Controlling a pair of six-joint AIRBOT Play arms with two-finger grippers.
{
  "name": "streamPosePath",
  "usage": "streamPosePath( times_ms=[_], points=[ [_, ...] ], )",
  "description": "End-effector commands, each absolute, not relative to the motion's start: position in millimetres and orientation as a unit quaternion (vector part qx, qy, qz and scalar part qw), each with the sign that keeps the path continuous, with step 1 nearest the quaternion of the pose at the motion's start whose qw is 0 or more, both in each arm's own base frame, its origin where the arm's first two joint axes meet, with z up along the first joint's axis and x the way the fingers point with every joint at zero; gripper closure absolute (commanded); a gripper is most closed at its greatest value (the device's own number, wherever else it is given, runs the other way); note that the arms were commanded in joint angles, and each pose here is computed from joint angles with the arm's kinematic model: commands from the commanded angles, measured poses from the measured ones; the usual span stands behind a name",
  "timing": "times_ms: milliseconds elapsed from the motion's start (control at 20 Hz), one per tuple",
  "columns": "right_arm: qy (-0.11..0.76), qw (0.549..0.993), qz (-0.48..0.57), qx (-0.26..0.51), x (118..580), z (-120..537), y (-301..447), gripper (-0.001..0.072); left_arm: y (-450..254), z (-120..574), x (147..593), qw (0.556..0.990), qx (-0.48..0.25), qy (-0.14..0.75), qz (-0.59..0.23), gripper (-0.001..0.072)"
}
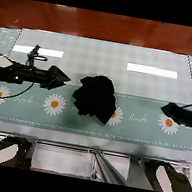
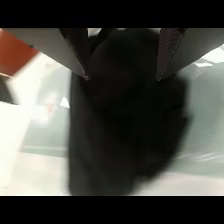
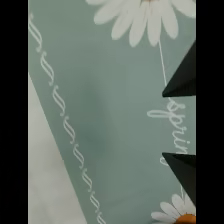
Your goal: Fold the shirts.
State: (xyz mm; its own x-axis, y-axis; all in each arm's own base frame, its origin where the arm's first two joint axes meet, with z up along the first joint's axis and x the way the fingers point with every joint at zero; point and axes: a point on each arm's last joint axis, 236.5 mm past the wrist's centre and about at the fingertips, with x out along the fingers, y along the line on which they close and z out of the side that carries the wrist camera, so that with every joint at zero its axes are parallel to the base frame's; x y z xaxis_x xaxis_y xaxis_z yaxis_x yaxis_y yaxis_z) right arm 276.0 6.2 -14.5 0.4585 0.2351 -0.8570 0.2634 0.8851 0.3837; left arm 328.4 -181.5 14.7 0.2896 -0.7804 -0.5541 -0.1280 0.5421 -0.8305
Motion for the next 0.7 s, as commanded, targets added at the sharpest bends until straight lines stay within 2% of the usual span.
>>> streamPosePath(
  times_ms=[0, 350, 400, 450, 500, 650],
  points=[
    [0.549, 0.798, 0.046, 0.244, 273, -34, 46, 0.0302, -215, 4, 355, 0.651, -0.474, 0.524, -0.276, 0.0205],
    [0.569, 0.785, 0.069, 0.235, 268, -42, 67, 0.0302, -274, -21, 371, 0.642, -0.433, 0.556, -0.302, 0.0205],
    [0.573, 0.782, 0.07, 0.235, 266, -42, 68, 0.0302, -278, -22, 378, 0.64, -0.432, 0.557, -0.306, 0.0223],
    [0.581, 0.776, 0.074, 0.235, 262, -43, 70, 0.0302, -279, -19, 384, 0.639, -0.431, 0.555, -0.314, 0.049],
    [0.589, 0.768, 0.079, 0.237, 256, -43, 73, 0.0302, -280, -15, 387, 0.642, -0.427, 0.55, -0.322, 0.0678],
    [0.595, 0.75, 0.121, 0.263, 249, -35, 103, 0.0302, -269, -9, 394, 0.661, -0.394, 0.546, -0.332, 0.0676]
  ],
)
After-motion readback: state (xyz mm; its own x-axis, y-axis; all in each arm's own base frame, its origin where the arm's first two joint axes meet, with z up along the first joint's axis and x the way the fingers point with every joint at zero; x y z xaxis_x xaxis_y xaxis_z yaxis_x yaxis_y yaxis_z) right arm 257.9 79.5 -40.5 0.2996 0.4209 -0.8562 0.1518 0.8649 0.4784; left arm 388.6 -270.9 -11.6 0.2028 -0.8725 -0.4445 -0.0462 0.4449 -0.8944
